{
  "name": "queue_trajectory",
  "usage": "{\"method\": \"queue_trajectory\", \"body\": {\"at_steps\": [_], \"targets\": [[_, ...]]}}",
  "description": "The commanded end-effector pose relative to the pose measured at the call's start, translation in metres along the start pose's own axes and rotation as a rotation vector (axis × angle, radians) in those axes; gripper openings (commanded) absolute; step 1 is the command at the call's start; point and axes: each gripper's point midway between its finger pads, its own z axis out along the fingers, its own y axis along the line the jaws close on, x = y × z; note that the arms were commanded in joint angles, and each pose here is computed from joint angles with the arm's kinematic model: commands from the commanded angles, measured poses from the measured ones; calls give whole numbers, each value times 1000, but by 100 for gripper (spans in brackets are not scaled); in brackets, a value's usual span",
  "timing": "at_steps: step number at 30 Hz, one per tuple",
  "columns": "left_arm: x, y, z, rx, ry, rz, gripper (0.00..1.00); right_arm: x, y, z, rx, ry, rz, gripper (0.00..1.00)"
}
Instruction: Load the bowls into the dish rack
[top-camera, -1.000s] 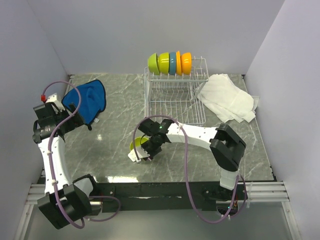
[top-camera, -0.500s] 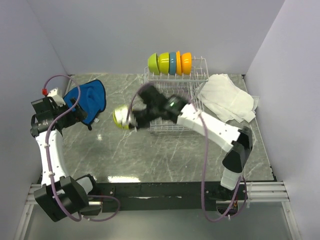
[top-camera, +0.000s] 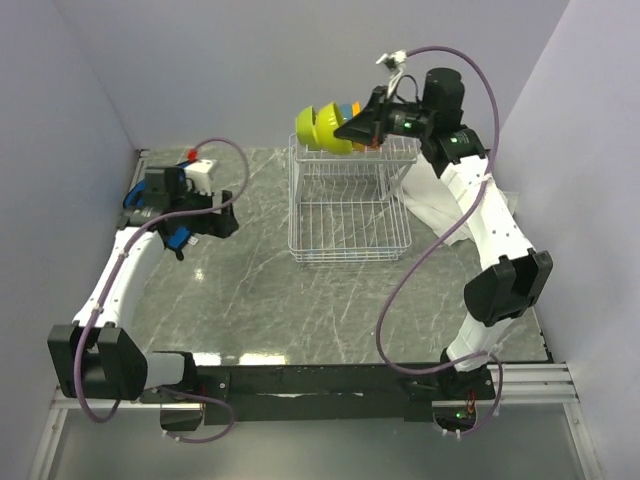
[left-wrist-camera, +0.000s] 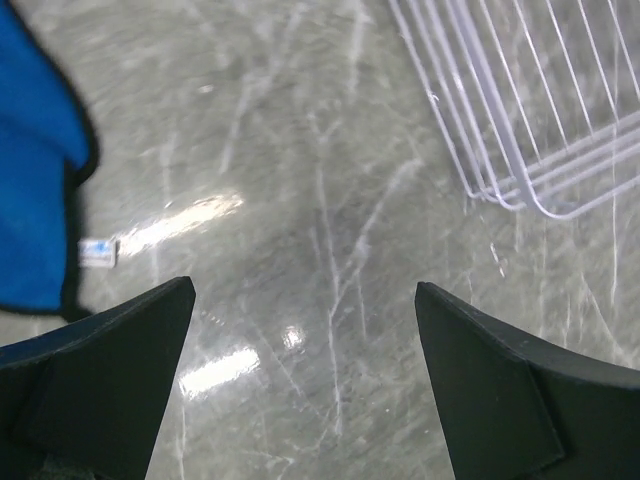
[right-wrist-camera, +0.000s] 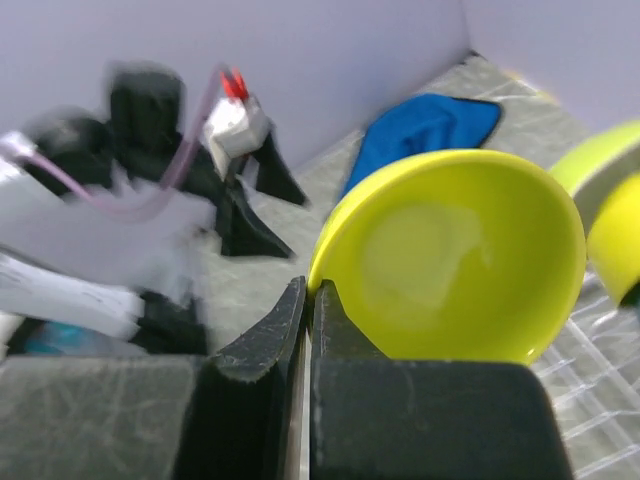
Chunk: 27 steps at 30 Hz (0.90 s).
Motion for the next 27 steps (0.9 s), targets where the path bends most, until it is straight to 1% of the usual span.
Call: {"method": "queue_trajectory", "body": {"at_steps": [1,2,3,8,12,15,19,24,27], "targets": [[-34,-2,3,-20,-52,158,100,-62,21,-60,-118,-170,93,0],[-28,3,12,-24,-11,150,99,-77,23,-71,-140,-230,16,0],[-33,6,13,-35,-10,160,99,-79,21,-78,-142,-233,59,0],[-26,29,36,-103,76,159,99,-100,-5,-116,-99,-302,72,0],[-32,32,37,-103,97,191,100,-104,-25,-132,-64,-347,108,0],[-32,37,37,-110,133,249,99,-100,-48,-142,-48,-376,148,0],[-36,49,33,-148,160,334,99,-93,-80,-146,-45,-399,199,0],[-39,56,28,-174,176,383,99,-86,-98,-146,-59,-405,252,0],[-35,64,29,-200,214,394,99,-80,-110,-144,-63,-407,269,0]]}}
